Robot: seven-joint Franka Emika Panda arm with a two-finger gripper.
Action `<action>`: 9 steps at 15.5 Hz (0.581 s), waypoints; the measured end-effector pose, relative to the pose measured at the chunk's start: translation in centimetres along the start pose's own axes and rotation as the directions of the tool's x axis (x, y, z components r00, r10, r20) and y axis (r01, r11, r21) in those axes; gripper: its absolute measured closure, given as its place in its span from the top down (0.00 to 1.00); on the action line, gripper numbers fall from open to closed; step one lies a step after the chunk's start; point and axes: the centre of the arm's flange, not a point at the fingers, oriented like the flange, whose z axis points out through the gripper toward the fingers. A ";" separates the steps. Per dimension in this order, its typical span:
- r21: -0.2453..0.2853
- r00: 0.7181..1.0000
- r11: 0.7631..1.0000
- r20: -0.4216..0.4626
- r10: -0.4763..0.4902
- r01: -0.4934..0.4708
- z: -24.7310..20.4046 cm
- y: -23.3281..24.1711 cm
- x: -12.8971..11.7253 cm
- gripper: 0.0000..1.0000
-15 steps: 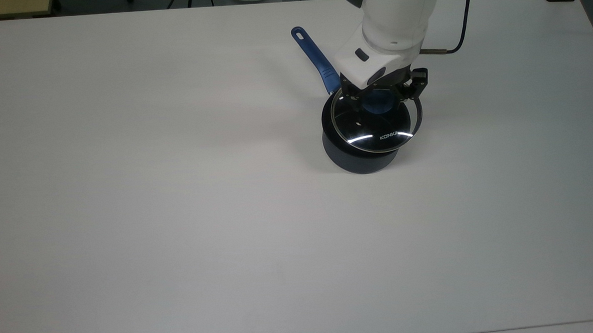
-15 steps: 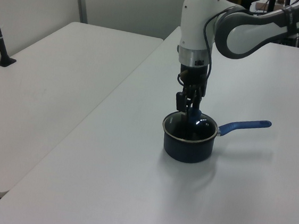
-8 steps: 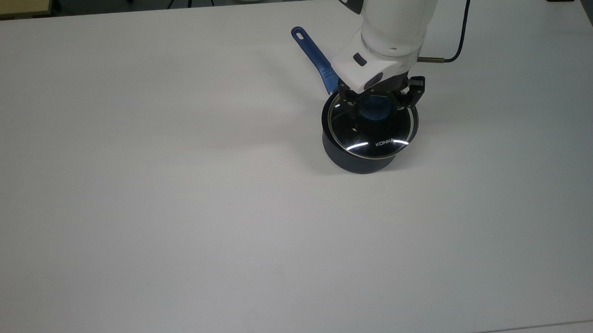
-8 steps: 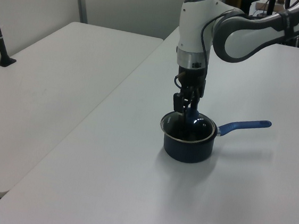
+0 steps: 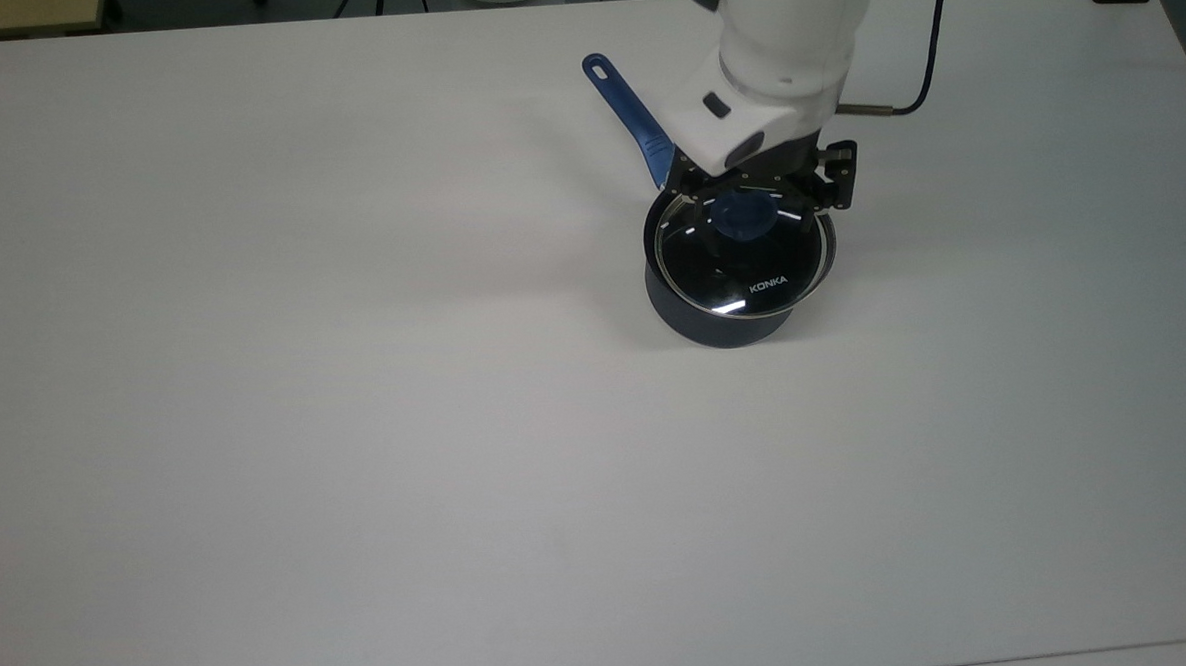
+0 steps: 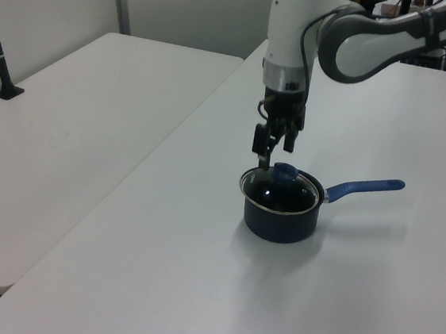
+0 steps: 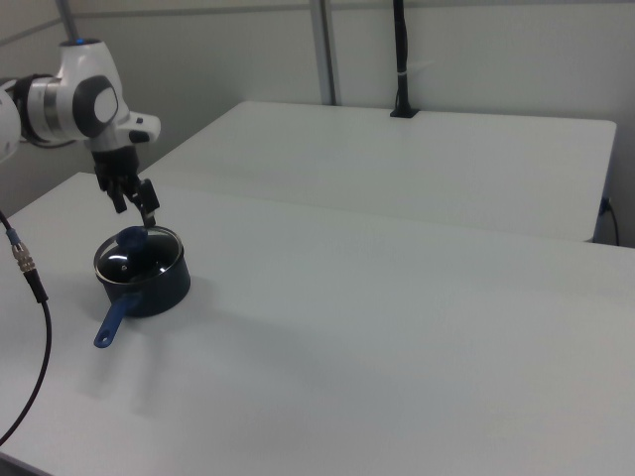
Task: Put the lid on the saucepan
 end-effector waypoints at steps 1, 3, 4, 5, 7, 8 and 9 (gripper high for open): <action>0.004 1.000 1.000 -0.015 0.009 -0.009 -1.3 0.5 0.2 1.00; -0.011 0.999 0.999 -0.025 0.038 -0.038 -4.8 2.7 0.1 1.00; -0.021 0.998 0.998 -0.030 0.053 -0.054 -6.8 4.1 -0.1 1.00; -0.031 0.997 0.997 -0.037 0.070 -0.071 -9.1 5.9 -0.4 1.00; -0.052 0.995 0.994 -0.051 0.089 -0.091 -13.6 10.2 -1.1 1.00; -0.062 0.995 0.995 -0.060 0.078 -0.081 -15.6 12.4 -1.5 1.00; -0.070 0.996 0.995 -0.072 0.061 -0.066 -17.4 14.5 -1.9 1.00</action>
